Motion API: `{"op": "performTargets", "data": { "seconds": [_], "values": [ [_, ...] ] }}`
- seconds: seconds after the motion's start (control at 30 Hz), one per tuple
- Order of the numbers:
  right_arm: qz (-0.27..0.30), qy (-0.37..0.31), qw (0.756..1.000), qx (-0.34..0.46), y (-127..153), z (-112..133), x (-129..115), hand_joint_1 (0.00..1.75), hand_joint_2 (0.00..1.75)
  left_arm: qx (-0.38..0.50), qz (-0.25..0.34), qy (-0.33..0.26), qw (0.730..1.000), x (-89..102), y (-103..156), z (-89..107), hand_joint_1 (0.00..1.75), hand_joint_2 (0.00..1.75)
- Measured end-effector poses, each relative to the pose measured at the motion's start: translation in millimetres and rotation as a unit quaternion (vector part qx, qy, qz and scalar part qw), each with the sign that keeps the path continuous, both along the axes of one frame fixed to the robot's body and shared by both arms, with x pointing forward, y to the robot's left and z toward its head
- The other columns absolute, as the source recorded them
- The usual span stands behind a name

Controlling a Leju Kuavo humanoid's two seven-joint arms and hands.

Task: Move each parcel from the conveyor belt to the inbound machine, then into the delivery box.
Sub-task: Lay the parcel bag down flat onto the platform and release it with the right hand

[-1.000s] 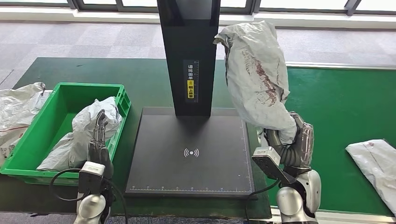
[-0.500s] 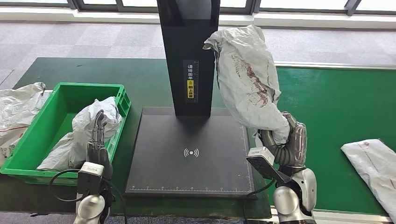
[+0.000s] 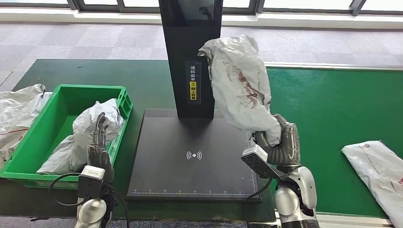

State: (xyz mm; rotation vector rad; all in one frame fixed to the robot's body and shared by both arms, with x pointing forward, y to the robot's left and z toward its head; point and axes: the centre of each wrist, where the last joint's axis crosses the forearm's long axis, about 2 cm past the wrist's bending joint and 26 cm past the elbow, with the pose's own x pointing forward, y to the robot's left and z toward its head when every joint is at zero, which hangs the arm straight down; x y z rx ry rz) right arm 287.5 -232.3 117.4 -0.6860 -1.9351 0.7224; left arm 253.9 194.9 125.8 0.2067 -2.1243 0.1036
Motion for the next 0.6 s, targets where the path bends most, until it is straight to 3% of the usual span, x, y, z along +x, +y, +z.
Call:
{"op": "performTargets", "data": {
  "seconds": [0.17, 0.37, 0.6],
  "values": [
    [0.086, 0.101, 0.990, -0.045, 30.4, -32.4, 11.8, 1.72, 1.75, -0.014, -0.002, 0.001, 1.000, 4.7, -1.0, -0.1, 0.00, 0.00],
    [0.171, 0.178, 0.968, -0.044, 48.2, -62.5, 1.9, 1.74, 1.75, -0.025, 0.001, 0.014, 1.000, 11.9, -3.4, -3.4, 0.00, 0.00],
    [0.205, 0.222, 0.952, -0.052, 53.8, -77.9, -7.5, 1.75, 1.75, -0.032, 0.010, 0.029, 0.999, 19.1, -5.9, -6.3, 0.00, 0.00]
  ]
}}
